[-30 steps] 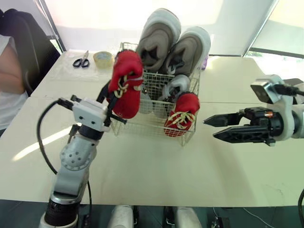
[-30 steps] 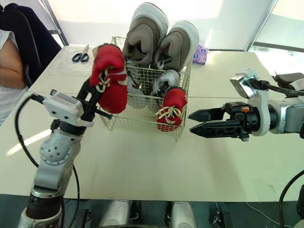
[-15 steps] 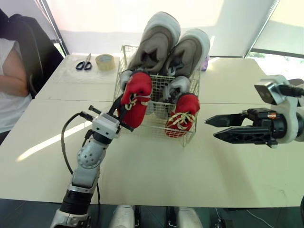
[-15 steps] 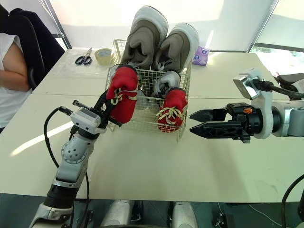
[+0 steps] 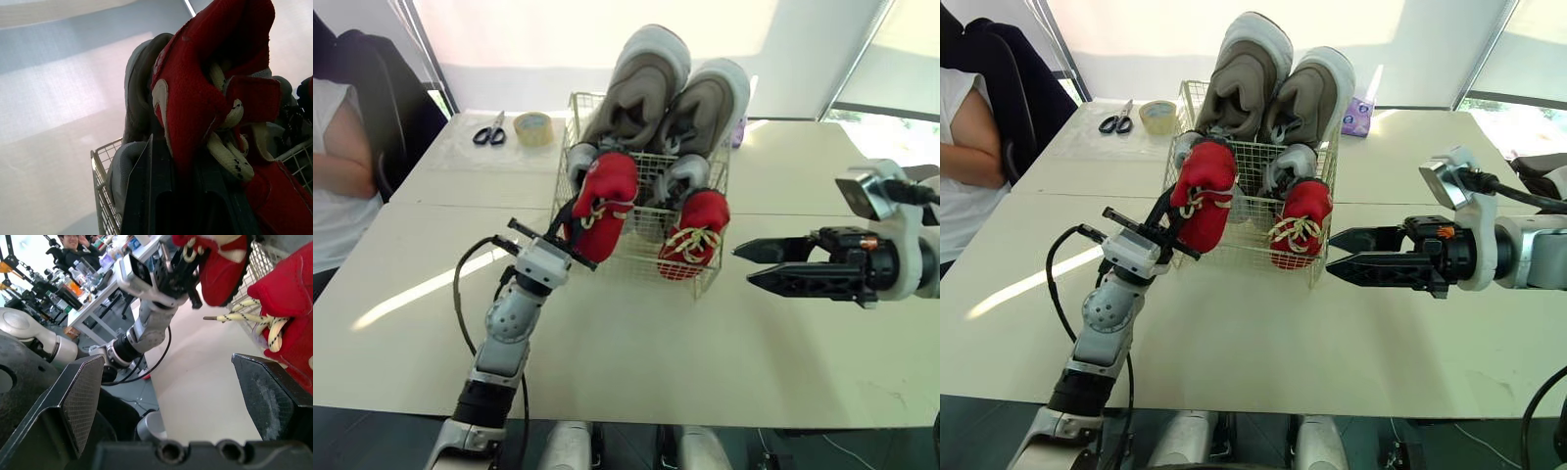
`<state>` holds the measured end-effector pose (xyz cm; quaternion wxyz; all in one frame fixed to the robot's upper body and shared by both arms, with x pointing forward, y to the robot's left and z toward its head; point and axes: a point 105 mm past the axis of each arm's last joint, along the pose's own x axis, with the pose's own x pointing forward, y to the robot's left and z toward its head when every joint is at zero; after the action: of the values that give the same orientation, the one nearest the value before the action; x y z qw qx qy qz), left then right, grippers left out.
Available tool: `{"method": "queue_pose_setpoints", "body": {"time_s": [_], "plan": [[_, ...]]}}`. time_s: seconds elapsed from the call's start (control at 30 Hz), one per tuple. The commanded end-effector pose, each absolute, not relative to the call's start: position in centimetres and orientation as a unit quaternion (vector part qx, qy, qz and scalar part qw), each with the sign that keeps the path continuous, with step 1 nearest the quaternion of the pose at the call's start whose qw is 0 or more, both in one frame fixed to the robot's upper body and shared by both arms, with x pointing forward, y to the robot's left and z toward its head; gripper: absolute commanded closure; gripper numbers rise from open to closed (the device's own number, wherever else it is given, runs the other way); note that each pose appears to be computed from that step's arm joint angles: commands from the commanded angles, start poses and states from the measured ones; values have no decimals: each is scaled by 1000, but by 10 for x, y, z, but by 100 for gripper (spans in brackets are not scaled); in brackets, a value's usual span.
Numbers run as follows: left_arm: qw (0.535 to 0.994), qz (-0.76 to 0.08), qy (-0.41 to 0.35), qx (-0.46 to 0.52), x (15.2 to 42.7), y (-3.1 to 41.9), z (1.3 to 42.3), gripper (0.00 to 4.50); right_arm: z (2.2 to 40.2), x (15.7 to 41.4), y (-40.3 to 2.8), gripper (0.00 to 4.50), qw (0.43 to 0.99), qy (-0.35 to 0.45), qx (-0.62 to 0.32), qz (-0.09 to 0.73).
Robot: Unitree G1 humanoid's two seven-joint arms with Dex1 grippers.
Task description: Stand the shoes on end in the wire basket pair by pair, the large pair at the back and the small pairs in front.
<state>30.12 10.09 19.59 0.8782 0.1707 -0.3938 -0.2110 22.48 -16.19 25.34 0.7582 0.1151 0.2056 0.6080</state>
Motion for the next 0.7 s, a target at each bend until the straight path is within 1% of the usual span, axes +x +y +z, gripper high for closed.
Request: {"method": "queue_pose_setpoints", "body": {"time_s": [0.03,0.17,0.27,0.4,0.47,0.6,0.7], "plan": [[919,-248,-265,157,313,103,138,448,260,224,-161,0,760,181,111,614],[936,-214,-260,105,320,114,151,448,259,228,-160,0,763,175,112,612],[938,-220,-248,98,320,114,152,448,259,229,-159,0,764,172,110,612],[947,-208,-239,58,320,121,164,448,256,231,-159,0,767,161,115,610],[946,-204,-248,51,319,125,180,448,253,231,-159,0,769,157,118,609],[946,-200,-253,42,315,131,197,448,251,231,-157,0,770,151,123,608],[932,-184,-304,74,309,132,228,448,250,231,-156,0,769,149,126,609]]}}
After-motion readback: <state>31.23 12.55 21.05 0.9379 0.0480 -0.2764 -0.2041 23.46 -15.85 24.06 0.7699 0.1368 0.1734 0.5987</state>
